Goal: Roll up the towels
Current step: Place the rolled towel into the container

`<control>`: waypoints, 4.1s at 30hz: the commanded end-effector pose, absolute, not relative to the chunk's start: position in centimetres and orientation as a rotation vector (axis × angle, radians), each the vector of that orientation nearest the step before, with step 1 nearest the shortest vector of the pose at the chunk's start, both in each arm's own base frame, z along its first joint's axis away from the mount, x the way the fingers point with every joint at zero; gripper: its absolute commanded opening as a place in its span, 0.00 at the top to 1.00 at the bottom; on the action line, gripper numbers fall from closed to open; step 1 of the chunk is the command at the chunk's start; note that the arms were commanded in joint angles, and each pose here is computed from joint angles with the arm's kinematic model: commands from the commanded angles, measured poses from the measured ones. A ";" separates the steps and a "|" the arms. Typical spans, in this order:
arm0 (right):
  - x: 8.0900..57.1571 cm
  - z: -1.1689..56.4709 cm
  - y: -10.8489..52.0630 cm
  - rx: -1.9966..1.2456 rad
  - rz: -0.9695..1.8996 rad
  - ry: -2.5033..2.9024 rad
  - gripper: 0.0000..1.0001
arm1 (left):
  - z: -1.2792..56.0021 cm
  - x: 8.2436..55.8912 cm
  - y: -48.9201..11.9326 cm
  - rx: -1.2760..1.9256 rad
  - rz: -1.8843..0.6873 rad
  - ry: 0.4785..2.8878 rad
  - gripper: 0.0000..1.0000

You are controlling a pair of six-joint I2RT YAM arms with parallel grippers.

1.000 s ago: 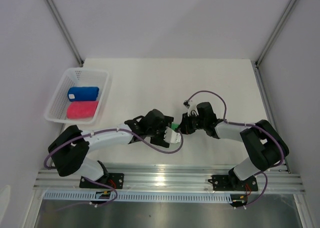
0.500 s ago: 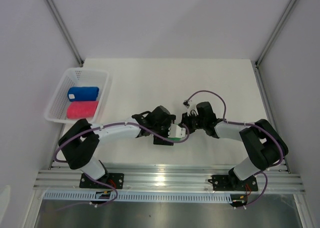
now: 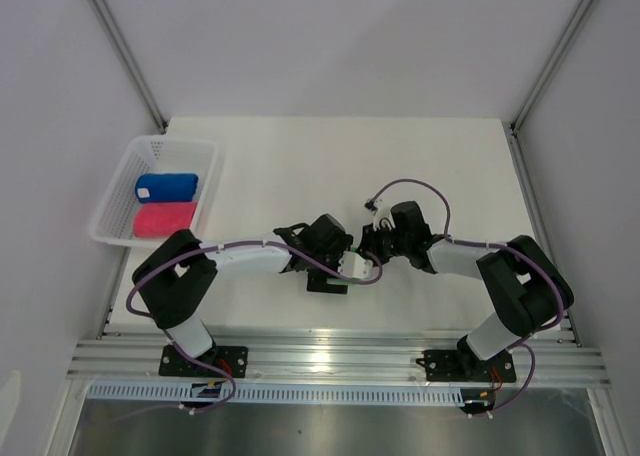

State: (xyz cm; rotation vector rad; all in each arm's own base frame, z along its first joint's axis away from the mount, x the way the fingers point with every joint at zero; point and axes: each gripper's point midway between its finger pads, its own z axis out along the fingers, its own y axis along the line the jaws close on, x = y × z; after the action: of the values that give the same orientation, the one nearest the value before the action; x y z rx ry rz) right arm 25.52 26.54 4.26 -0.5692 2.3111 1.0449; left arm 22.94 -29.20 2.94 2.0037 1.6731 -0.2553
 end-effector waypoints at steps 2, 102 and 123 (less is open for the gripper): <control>26.2 3.3 25.6 -0.573 0.937 2.357 0.79 | 1.3 22.5 -28.1 2.070 -0.237 1.704 0.04; 34.2 11.6 24.0 -0.514 0.510 2.361 0.45 | 15.9 39.4 15.4 1.487 0.643 1.840 1.00; 33.5 10.1 25.5 -0.597 0.451 2.449 0.45 | 9.8 35.1 16.9 1.790 0.376 1.882 0.99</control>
State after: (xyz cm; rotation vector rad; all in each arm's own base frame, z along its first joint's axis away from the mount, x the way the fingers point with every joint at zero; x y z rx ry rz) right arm 32.67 25.00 9.00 -0.5976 2.4705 0.4668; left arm 35.67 17.38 8.75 1.7412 1.9334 0.4470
